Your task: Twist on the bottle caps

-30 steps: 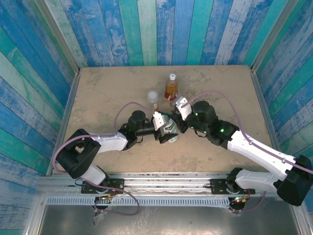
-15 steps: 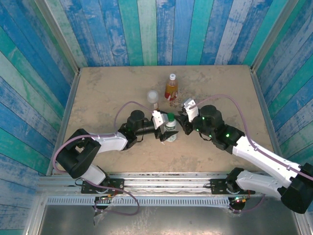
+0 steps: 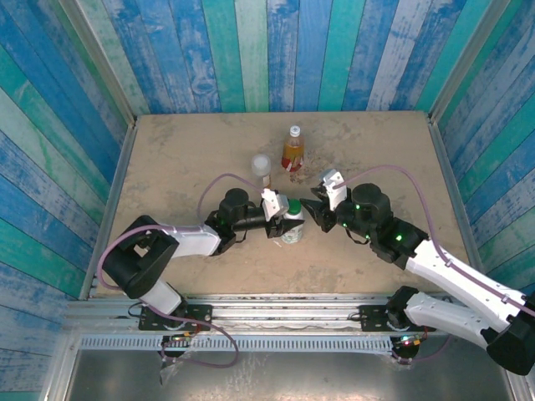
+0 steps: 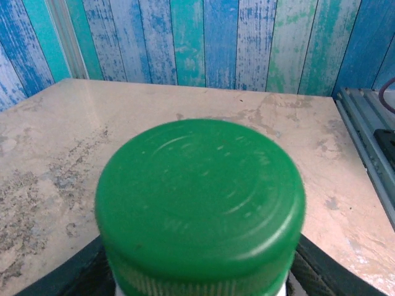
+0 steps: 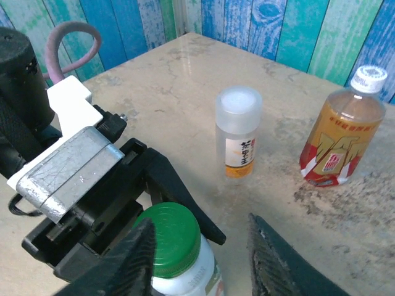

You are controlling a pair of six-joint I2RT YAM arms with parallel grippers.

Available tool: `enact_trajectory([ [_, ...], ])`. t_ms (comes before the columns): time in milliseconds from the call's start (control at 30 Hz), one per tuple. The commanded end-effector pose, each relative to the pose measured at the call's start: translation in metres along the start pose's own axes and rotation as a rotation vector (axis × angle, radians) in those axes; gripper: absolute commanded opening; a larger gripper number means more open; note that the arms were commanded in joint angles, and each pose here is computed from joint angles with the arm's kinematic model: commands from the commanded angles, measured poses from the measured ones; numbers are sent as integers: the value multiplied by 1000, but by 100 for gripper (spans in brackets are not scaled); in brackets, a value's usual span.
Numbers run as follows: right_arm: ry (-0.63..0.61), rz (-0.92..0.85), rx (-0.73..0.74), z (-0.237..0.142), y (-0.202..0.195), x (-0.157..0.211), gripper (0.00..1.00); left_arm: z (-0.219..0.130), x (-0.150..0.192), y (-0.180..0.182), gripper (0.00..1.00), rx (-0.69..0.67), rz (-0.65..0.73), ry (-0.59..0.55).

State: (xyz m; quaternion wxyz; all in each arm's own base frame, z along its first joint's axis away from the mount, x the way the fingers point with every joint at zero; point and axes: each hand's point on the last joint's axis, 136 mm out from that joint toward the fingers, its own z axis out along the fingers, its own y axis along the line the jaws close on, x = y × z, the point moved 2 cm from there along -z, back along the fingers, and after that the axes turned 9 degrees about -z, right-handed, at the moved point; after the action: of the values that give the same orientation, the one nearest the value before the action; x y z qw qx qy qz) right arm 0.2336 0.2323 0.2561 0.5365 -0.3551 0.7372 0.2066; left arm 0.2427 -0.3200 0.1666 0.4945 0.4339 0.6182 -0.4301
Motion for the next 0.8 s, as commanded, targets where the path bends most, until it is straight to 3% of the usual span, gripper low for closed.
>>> enact_trajectory([
  [0,-3,-44,-49,-4,7,0,59,5,0,-1,57,26,0,-7],
  [100,19,-80,-117,-2,17,5,73,5,0,-2,57,32,2,-7],
  [200,43,-75,-127,6,18,8,75,5,-1,-2,57,34,6,-8],
  [433,99,-79,-191,31,25,10,61,5,0,-5,57,54,5,-2],
  [600,124,-86,-217,36,28,14,45,5,2,-8,57,76,9,6],
  [767,161,-95,-220,36,27,21,44,4,0,-8,57,76,13,2],
])
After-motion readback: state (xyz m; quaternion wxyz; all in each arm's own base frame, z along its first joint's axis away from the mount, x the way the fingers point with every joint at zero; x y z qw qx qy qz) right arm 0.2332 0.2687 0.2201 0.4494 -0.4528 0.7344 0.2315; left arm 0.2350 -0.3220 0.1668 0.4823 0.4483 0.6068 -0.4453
